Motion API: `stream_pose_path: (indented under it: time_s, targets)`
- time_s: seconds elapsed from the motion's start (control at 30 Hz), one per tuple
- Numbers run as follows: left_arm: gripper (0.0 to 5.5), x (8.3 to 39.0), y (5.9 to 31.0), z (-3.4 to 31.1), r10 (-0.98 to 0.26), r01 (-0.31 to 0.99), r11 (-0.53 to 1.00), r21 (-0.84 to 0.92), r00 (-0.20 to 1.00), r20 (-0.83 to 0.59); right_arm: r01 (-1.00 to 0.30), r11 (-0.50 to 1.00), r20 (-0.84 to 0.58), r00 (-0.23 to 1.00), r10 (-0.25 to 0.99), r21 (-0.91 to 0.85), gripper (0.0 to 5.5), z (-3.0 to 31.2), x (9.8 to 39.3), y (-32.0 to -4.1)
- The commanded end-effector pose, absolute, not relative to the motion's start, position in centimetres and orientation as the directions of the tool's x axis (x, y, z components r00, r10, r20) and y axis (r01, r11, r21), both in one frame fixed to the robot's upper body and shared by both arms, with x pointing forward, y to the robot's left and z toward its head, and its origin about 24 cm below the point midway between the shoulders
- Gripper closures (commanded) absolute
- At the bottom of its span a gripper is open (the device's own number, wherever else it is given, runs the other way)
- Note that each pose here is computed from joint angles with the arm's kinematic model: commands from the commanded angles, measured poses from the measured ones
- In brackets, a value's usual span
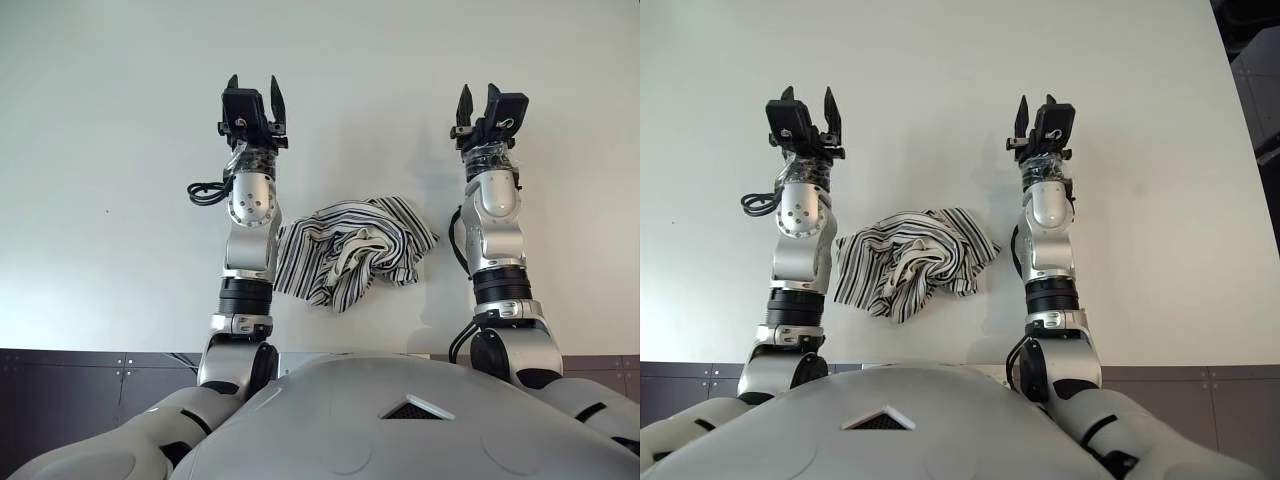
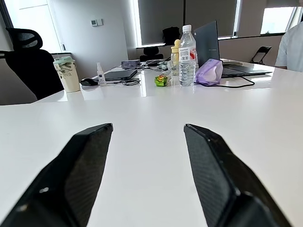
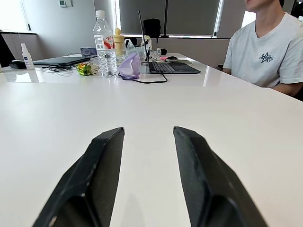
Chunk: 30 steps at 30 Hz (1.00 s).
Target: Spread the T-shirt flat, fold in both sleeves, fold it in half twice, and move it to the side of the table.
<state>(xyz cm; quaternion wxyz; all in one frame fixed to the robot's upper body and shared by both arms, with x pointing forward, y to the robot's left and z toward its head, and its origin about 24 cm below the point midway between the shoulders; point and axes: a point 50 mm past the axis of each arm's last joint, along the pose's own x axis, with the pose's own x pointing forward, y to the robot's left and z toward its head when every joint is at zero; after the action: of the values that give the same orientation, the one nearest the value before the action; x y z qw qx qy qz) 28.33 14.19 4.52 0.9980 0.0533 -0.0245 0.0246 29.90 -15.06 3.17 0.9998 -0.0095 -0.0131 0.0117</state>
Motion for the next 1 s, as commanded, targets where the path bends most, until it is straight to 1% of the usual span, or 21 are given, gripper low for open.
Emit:
stream_pose_path:
  time_s: [0.03, 0.17, 0.33, 0.47, 0.53, 0.57, 0.6, 0.63, 0.7, 0.77, 0.83, 0.9, 0.97, 1.0]
  targets:
    - [2.72, 28.4, 13.9, 4.7, 0.034, -0.039, 0.993, 0.115, 0.998, 0.047, -0.041, 0.999, 0.026, 0.999, 0.042, -0.027, 3.59, 3.4, 30.1, -15.0]
    - [2.72, 27.8, 13.8, 4.4, 0.015, -0.019, 0.994, 0.11, 0.999, 0.036, -0.059, 0.997, 0.011, 0.998, 0.059, -0.041, 3.59, 3.2, 29.7, -15.1]
    - [2.72, 26.6, 13.9, 4.1, 0.015, -0.016, 0.994, 0.108, 1.0, 0.012, -0.158, 0.982, 0.024, 0.987, 0.161, -0.1, 3.59, 3.7, 28.7, -14.7]
    - [2.72, 26.6, 14.1, 4.0, 0.031, -0.031, 0.993, 0.11, 1.0, 0.0, -0.162, 0.984, 0.015, 0.986, 0.163, -0.075, 3.59, 3.8, 28.5, -14.9]
    - [2.72, 26.6, 14.3, 4.5, 0.006, -0.006, 0.993, 0.12, 1.0, 0.004, -0.258, 0.962, 0.025, 0.965, 0.261, -0.085, 3.59, 4.5, 28.0, -14.7]
    - [2.72, 26.2, 14.6, 5.3, -0.031, 0.027, 0.989, 0.145, 0.999, 0.026, -0.405, 0.898, 0.049, 0.907, 0.418, -0.173, 3.59, 5.5, 27.3, -14.1]
    - [2.72, 25.8, 15.0, 6.1, -0.062, 0.054, 0.986, 0.158, 0.997, 0.044, -0.514, 0.825, 0.039, 0.843, 0.536, -0.233, 3.59, 6.1, 26.6, -13.8]
    - [2.72, 25.2, 15.3, 7.1, -0.115, 0.105, 0.981, 0.166, 0.992, 0.052, -0.615, 0.745, -0.001, 0.771, 0.636, -0.259, 3.59, 6.6, 25.6, -13.9]
    - [2.72, 23.1, 15.7, 8.6, -0.253, 0.242, 0.95, 0.199, 0.967, 0.032, -0.759, 0.612, -0.104, 0.643, 0.759, -0.225, 3.59, 7.4, 23.7, -15.2]
    - [2.72, 21.2, 15.6, 9.3, -0.371, 0.367, 0.908, 0.201, 0.928, -0.016, -0.84, 0.511, -0.187, 0.539, 0.821, -0.182, 3.59, 8.4, 22.3, -16.5]
    - [2.72, 18.7, 15.2, 9.1, -0.535, 0.55, 0.812, 0.195, 0.835, -0.128, -0.9, 0.417, -0.252, 0.436, 0.864, -0.13, 3.59, 9.8, 21.6, -17.8]
    - [2.72, 16.3, 15.1, 8.7, -0.654, 0.687, 0.717, 0.118, 0.722, -0.226, -0.942, 0.333, -0.291, 0.331, 0.898, -0.042, 3.59, 11.2, 21.1, -18.7]
    - [2.72, 14.6, 15.0, 7.9, -0.709, 0.759, 0.646, 0.076, 0.634, -0.307, -0.955, 0.297, -0.331, 0.277, 0.902, 0.011, 3.59, 11.2, 21.0, -19.2]
    - [2.72, 13.9, 14.8, 7.4, -0.727, 0.785, 0.616, 0.062, 0.597, -0.34, -0.949, 0.315, -0.351, 0.291, 0.89, 0.014, 3.59, 10.4, 21.2, -19.1]
